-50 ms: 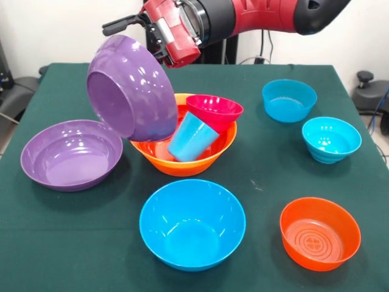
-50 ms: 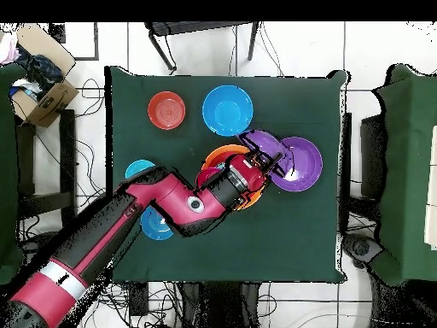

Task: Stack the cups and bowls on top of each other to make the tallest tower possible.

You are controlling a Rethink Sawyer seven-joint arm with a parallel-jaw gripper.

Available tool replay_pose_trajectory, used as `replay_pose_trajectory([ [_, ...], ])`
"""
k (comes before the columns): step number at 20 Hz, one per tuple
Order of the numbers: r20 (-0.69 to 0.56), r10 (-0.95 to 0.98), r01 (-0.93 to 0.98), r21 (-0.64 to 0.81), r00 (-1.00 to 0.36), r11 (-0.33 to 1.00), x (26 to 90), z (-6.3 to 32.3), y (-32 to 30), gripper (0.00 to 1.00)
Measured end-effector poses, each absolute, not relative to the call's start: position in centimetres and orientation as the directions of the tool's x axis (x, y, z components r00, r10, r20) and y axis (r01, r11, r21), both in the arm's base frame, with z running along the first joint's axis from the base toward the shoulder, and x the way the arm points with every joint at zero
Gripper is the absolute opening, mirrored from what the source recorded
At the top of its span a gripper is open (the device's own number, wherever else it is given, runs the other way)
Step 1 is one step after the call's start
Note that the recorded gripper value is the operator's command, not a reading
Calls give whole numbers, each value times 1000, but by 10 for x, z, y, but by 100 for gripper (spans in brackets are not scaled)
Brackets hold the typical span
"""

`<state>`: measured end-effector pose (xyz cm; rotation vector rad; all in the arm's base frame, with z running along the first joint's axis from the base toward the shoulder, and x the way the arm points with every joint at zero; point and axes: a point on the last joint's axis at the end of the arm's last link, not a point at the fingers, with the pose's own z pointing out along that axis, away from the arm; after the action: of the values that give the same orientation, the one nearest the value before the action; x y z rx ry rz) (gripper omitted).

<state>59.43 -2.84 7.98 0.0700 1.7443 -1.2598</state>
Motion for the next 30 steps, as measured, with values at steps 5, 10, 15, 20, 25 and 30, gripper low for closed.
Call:
replay_pose_trajectory([
  [5, -700, -445, 531, -714, -558, 457, 588, 79, -33, 100],
  [10, -700, -436, 538, -714, -565, 448, 583, 79, -37, 100],
  [15, -716, -403, 565, -698, -570, 440, 578, 75, -46, 100],
  [20, -723, -375, 583, -691, -580, 428, 574, 70, -53, 100],
  [25, -734, -341, 614, -678, -587, 404, 567, 63, -59, 100],
  [30, -728, -330, 647, -685, -600, 334, 556, 58, -64, 100],
])
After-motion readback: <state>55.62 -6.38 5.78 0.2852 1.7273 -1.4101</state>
